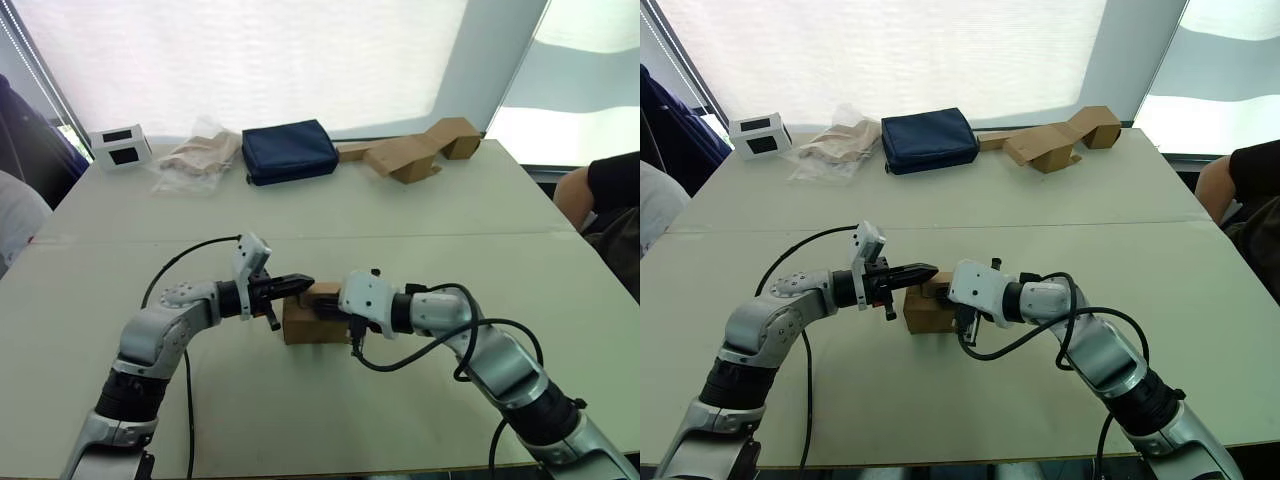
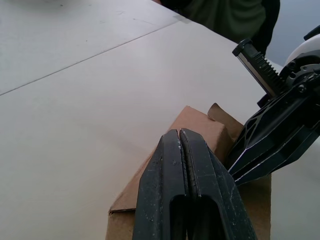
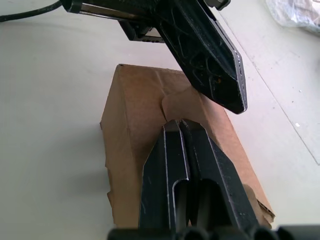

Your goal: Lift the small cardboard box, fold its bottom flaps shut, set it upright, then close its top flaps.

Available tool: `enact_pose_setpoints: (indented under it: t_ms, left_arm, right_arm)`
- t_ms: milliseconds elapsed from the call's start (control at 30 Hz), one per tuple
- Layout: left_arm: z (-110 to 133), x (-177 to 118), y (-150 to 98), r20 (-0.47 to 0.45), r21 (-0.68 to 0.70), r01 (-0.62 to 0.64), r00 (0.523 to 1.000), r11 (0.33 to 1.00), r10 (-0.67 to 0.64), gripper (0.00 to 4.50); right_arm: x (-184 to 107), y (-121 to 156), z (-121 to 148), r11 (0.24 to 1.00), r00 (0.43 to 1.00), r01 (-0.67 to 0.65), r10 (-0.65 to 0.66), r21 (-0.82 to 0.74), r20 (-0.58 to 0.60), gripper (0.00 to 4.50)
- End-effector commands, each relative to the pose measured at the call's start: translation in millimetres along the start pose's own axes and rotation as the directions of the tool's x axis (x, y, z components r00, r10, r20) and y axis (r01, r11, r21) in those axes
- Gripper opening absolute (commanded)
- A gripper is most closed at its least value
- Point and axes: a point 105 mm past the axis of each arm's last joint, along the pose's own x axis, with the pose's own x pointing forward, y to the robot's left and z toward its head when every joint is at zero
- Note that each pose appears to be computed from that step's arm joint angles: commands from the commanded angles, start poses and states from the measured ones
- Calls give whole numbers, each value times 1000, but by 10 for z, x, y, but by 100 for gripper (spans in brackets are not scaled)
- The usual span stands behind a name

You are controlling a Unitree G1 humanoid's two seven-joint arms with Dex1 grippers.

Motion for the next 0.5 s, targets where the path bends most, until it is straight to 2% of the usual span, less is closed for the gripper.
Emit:
enact_pose_setpoints:
  t_ms: [33, 200, 500]
  left_arm:
    - [78, 4, -55, 23, 21, 18, 1000, 1000, -18, 1]
    - [152, 10, -31, 60, 5, 7, 998, 1000, -7, 1]
    - [125, 28, 37, 38, 26, -34, 999, 999, 33, 1]
  right_arm:
    - [-11, -67, -19, 999, 999, 37, -37, -24, -20, 0]
    - [1, -70, 8, 998, 999, 48, -49, -44, -16, 0]
    - [-4, -14, 46, 998, 1000, 25, -25, -53, -2, 0]
